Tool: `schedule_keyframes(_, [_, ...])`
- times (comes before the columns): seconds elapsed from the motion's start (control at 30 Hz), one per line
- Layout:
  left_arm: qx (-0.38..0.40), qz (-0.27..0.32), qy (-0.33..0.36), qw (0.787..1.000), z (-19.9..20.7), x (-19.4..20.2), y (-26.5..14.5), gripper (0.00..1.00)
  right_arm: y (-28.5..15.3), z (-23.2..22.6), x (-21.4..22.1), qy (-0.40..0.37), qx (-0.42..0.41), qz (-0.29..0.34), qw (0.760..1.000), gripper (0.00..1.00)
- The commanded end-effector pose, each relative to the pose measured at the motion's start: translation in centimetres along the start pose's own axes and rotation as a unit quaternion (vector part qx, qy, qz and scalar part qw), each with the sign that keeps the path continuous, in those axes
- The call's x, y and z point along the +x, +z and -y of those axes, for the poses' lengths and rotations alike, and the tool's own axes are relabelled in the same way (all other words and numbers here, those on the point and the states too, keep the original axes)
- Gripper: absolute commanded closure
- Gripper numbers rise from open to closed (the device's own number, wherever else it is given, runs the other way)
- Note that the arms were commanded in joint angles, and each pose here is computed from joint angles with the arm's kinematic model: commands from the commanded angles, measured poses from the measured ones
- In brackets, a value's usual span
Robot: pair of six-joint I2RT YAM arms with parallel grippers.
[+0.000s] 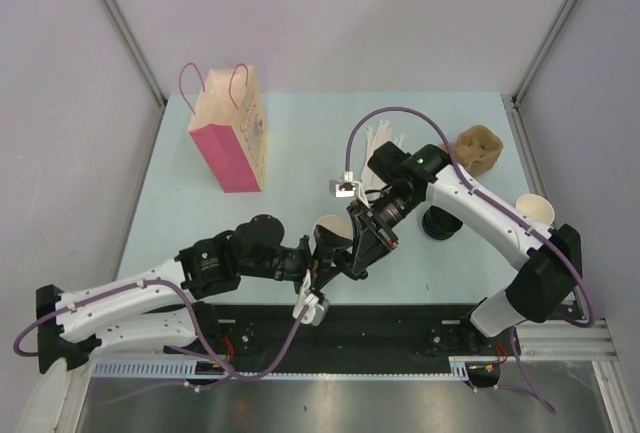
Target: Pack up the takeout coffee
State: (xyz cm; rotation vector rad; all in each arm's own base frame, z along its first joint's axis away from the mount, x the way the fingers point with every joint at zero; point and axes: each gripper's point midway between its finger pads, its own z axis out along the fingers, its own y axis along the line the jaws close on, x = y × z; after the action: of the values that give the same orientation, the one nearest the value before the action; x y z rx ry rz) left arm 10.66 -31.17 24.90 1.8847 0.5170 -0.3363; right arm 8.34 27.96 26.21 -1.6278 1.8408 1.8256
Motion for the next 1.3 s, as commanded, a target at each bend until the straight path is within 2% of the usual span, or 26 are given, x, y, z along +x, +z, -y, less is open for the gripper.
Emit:
schedule_keyframes(0.0, [0.011, 0.007, -0.011, 1.000, -0.5, -1.0, -0.1, 0.34, 0.0, -2.3, 1.5, 0.054, -0.014, -0.030, 0.998, 1.00])
schedule_keyframes(0.2, [0.042, -0.004, -0.038, 0.998, 0.3, -0.8, 0.5, 0.54, 0.3, -2.4, 1.6, 0.036, -0.008, -0.046, 0.998, 1.00])
schedule_keyframes(0.27, [0.051, -0.015, -0.064, 0.996, 0.5, -0.4, 0.9, 0.63, 0.2, -2.3, 1.8, 0.030, -0.001, -0.053, 0.998, 1.00])
schedule_keyframes(0.33, [0.061, -0.017, -0.086, 0.994, 0.4, -0.7, 0.8, 0.67, 0.1, -2.1, 1.6, 0.024, 0.006, -0.056, 0.998, 1.00])
schedule_keyframes(0.37, [0.065, -0.018, -0.093, 0.993, 0.5, -0.7, 0.8, 0.72, 0.1, -1.9, 1.6, 0.024, 0.009, -0.059, 0.998, 0.98])
schedule_keyframes(0.4, [0.063, -0.015, -0.098, 0.993, 0.4, -0.9, 0.8, 0.76, 0.0, -1.9, 1.5, 0.025, 0.012, -0.060, 0.998, 0.95])
schedule_keyframes(0.43, [0.062, -0.015, -0.109, 0.992, 0.4, -1.0, 0.7, 0.79, -0.2, -1.5, 1.2, 0.017, 0.024, -0.062, 0.998, 0.86])
schedule_keyframes(0.5, [0.058, -0.012, -0.124, 0.991, 0.3, -1.2, 0.5, 0.88, -0.6, -0.8, 0.5, 0.015, 0.044, -0.059, 0.997, 0.75])
schedule_keyframes(0.53, [0.054, -0.012, -0.145, 0.988, 0.3, -1.3, 0.5, 0.91, -1.6, -0.2, -0.4, 0.002, 0.070, -0.051, 0.996, 0.59])
schedule_keyframes(0.6, [0.042, -0.012, -0.173, 0.984, -0.3, -1.6, 0.4, 0.94, -3.3, 0.9, -2.0, -0.011, 0.112, -0.032, 0.993, 0.50])
schedule_keyframes(0.67, [0.021, -0.010, -0.235, 0.972, -1.0, -1.7, 0.1, 0.97, -7.2, 2.2, -4.5, -0.029, 0.178, 0.016, 0.983, 0.40])
schedule_keyframes(0.73, [-0.022, 0.000, -0.331, 0.943, -2.9, -1.6, -0.4, 0.99, -11.9, 3.6, -6.7, -0.026, 0.247, 0.085, 0.965, 0.37])
schedule_keyframes(0.77, [-0.035, 0.010, -0.366, 0.930, -3.9, -1.7, -0.7, 0.99, -13.8, 4.6, -8.1, -0.051, 0.278, 0.115, 0.952, 0.36])
schedule_keyframes(0.8, [-0.053, 0.024, -0.440, 0.896, -5.1, -1.0, -1.3, 0.99, -15.3, 4.5, -8.7, -0.031, 0.303, 0.147, 0.941, 0.33])
schedule_keyframes(0.87, [-0.080, 0.041, -0.516, 0.852, -7.1, 0.0, -2.1, 0.99, -19.0, 6.1, -9.7, -0.039, 0.363, 0.197, 0.910, 0.31])
schedule_keyframes(0.9, [-0.116, 0.049, -0.589, 0.798, -8.7, 1.7, -3.2, 0.99, -19.9, 6.5, -9.9, -0.032, 0.383, 0.213, 0.898, 0.30])
schedule_keyframes(1.0, [-0.137, 0.090, -0.667, 0.727, -10.6, 3.0, -4.5, 0.99, -21.8, 7.0, -10.3, -0.019, 0.433, 0.255, 0.864, 0.24])
schedule_keyframes(1.03, [-0.145, 0.099, -0.670, 0.722, -11.0, 2.9, -4.9, 0.99, -21.9, 6.7, -10.5, -0.014, 0.444, 0.264, 0.856, 0.05])
schedule_keyframes(1.07, [-0.152, 0.102, -0.676, 0.714, -11.1, 3.2, -5.0, 0.99, -22.0, 7.1, -10.8, -0.018, 0.457, 0.269, 0.847, 0.00])
schedule_keyframes(1.1, [-0.167, 0.116, -0.684, 0.700, -11.9, 3.4, -5.4, 1.00, -22.6, 7.5, -10.8, -0.013, 0.485, 0.271, 0.831, 0.01])
schedule_keyframes(1.13, [-0.172, 0.123, -0.691, 0.691, -12.1, 3.5, -5.6, 1.00, -22.5, 7.4, -11.0, -0.015, 0.493, 0.272, 0.826, 0.01])
schedule_keyframes(1.17, [-0.175, 0.122, -0.707, 0.674, -11.5, 4.1, -5.5, 1.00, -22.6, 7.5, -11.3, -0.020, 0.504, 0.274, 0.819, 0.03])
schedule_keyframes(1.2, [-0.193, 0.145, -0.714, 0.657, -12.5, 4.3, -6.1, 1.00, -22.0, 7.9, -11.5, -0.020, 0.519, 0.269, 0.811, 0.07])
schedule_keyframes(1.27, [-0.219, 0.149, -0.736, 0.623, -11.8, 6.2, -6.5, 1.00, -21.4, 8.5, -11.7, -0.017, 0.525, 0.265, 0.808, 0.11])
